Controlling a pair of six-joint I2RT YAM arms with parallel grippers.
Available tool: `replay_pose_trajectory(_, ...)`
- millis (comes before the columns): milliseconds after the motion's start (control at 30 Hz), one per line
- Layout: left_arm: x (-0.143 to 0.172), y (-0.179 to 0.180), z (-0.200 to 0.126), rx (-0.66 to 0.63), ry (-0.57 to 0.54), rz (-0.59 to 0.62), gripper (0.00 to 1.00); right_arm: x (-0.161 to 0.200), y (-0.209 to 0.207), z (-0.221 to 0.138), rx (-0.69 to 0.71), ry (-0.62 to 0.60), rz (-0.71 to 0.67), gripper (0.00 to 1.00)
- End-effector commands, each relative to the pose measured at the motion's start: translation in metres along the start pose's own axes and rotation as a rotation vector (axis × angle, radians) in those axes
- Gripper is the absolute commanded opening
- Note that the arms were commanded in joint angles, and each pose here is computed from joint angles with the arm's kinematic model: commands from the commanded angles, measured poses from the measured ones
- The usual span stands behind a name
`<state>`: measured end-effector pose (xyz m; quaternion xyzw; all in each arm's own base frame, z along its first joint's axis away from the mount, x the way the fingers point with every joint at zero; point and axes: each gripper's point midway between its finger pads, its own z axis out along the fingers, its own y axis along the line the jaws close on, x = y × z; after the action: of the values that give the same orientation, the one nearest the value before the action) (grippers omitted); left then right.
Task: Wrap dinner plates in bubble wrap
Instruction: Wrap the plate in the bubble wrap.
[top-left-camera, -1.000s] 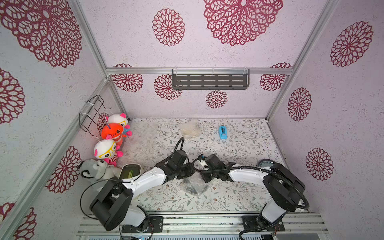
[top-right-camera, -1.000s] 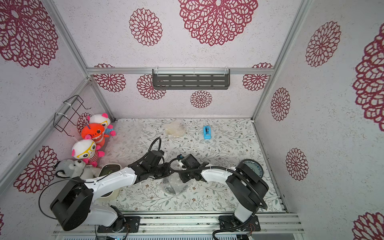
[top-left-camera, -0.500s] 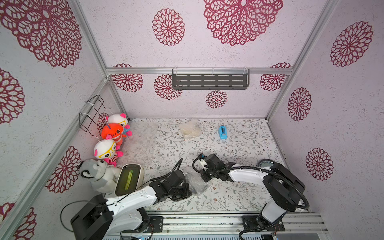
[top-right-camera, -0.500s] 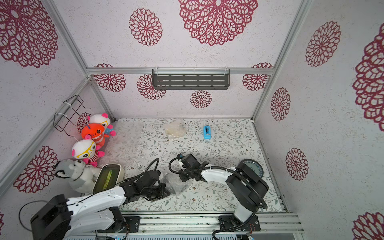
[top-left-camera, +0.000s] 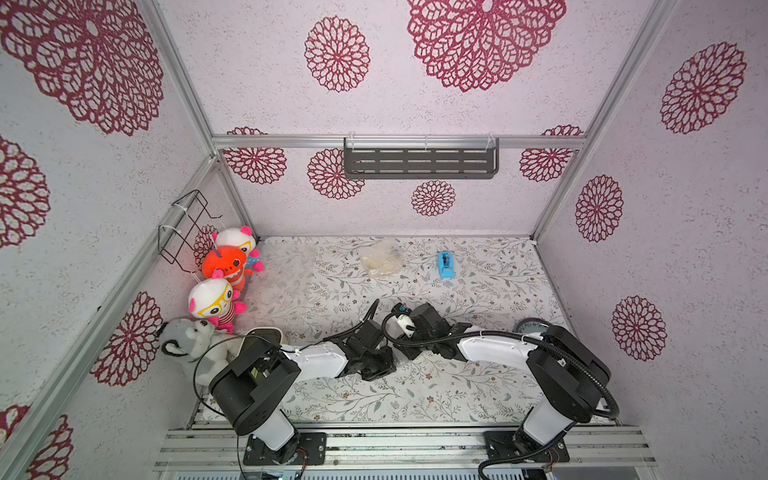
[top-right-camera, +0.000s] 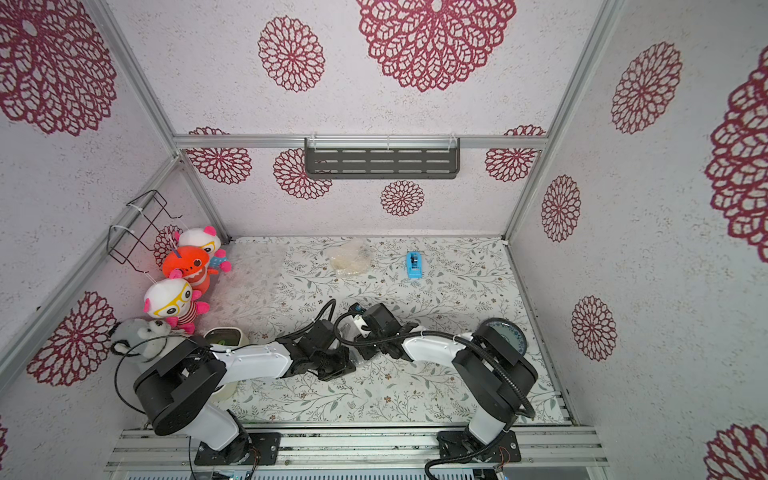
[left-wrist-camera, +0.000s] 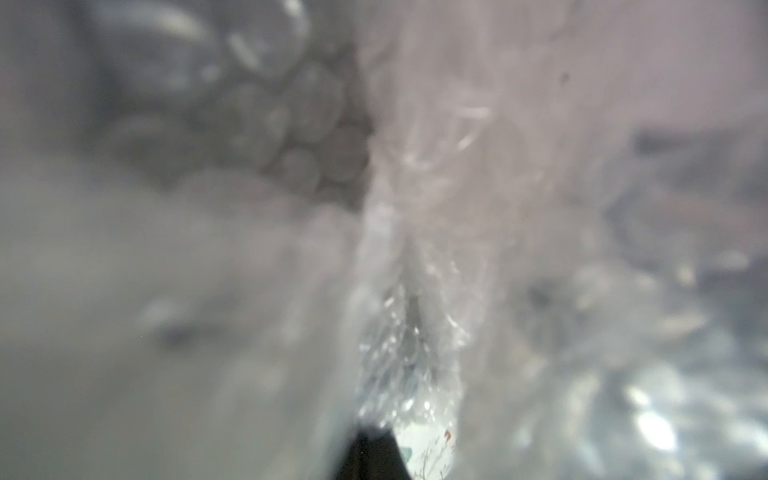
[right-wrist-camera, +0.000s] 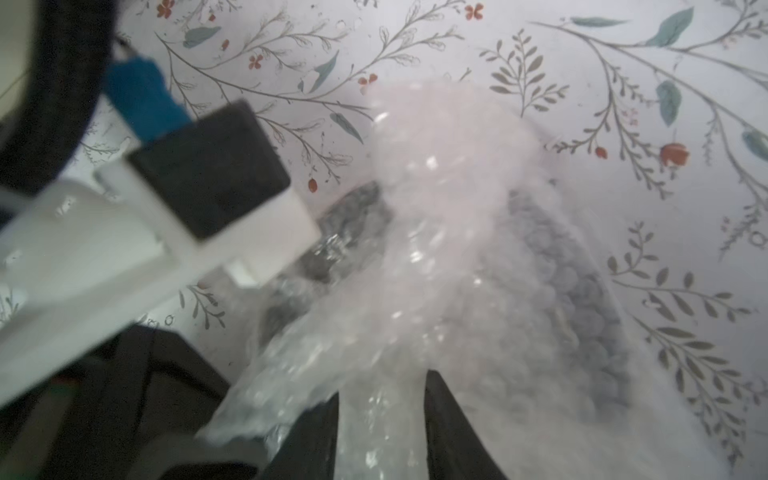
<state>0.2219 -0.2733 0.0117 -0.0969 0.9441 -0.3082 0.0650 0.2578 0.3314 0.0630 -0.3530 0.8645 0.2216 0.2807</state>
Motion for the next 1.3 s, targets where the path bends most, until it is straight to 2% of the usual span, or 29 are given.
replay_pose_trajectory(0, -0.018, -0.004, -0.003, 0.007, -0.063, 0.047, 0.0, 0.026, -0.007, 0.008, 0.019, 0.071, -0.031, 0.36)
replay_pose_trajectory(167, -0.022, -0.047, -0.037, 0.188, -0.111, 0.171, 0.01, 0.056, -0.028, 0.017, 0.088, 0.162, 0.064, 0.35)
replay_pose_trajectory(233, -0.025, -0.058, -0.056, 0.234, -0.144, 0.229, 0.04, 0.057, -0.03, 0.018, 0.077, 0.153, 0.101, 0.35)
replay_pose_trajectory(333, -0.039, -0.064, -0.088, 0.268, -0.21, 0.282, 0.02, 0.051, -0.027, 0.019, 0.049, 0.114, 0.115, 0.34)
replay_pose_trajectory(400, -0.066, -0.051, -0.112, 0.21, -0.345, 0.252, 0.0, 0.047, -0.026, 0.018, 0.038, 0.088, 0.112, 0.34)
replay_pose_trajectory(467, -0.101, -0.031, -0.142, 0.156, -0.542, 0.144, 0.02, 0.048, -0.025, 0.017, 0.031, 0.073, 0.116, 0.34)
replay_pose_trajectory(533, -0.132, -0.023, -0.166, 0.228, -0.669, 0.015, 0.0, 0.047, -0.023, 0.017, 0.019, 0.052, 0.125, 0.33)
replay_pose_trajectory(567, -0.144, -0.027, -0.17, 0.282, -0.675, -0.016, 0.0, 0.046, -0.022, 0.017, 0.013, 0.044, 0.128, 0.33)
replay_pose_trajectory(633, -0.158, -0.053, -0.162, 0.364, -0.576, -0.01, 0.0, 0.043, -0.021, 0.017, 0.002, 0.022, 0.135, 0.32)
replay_pose_trajectory(700, -0.163, -0.083, -0.145, 0.364, -0.451, 0.046, 0.0, 0.04, -0.019, 0.015, -0.01, -0.007, 0.135, 0.31)
replay_pose_trajectory(800, -0.164, -0.105, -0.114, 0.287, -0.289, 0.106, 0.0, 0.037, -0.018, 0.013, -0.021, -0.048, 0.125, 0.3)
replay_pose_trajectory(900, -0.151, -0.117, -0.077, 0.244, -0.09, 0.141, 0.0, 0.035, -0.018, 0.011, -0.022, -0.085, 0.119, 0.28)
replay_pose_trajectory(1067, -0.107, -0.102, -0.02, 0.171, 0.187, 0.141, 0.0, 0.036, -0.025, 0.006, 0.02, -0.11, 0.126, 0.28)
replay_pose_trajectory(1133, -0.089, -0.079, 0.004, 0.074, 0.277, 0.138, 0.0, 0.037, -0.028, 0.004, 0.032, -0.125, 0.131, 0.27)
replay_pose_trajectory(1200, -0.076, -0.061, 0.013, -0.003, 0.325, 0.148, 0.0, 0.037, -0.029, 0.003, 0.041, -0.131, 0.138, 0.27)
replay_pose_trajectory(1267, -0.072, -0.044, 0.013, -0.068, 0.322, 0.141, 0.0, 0.038, -0.032, 0.003, 0.058, -0.127, 0.145, 0.27)
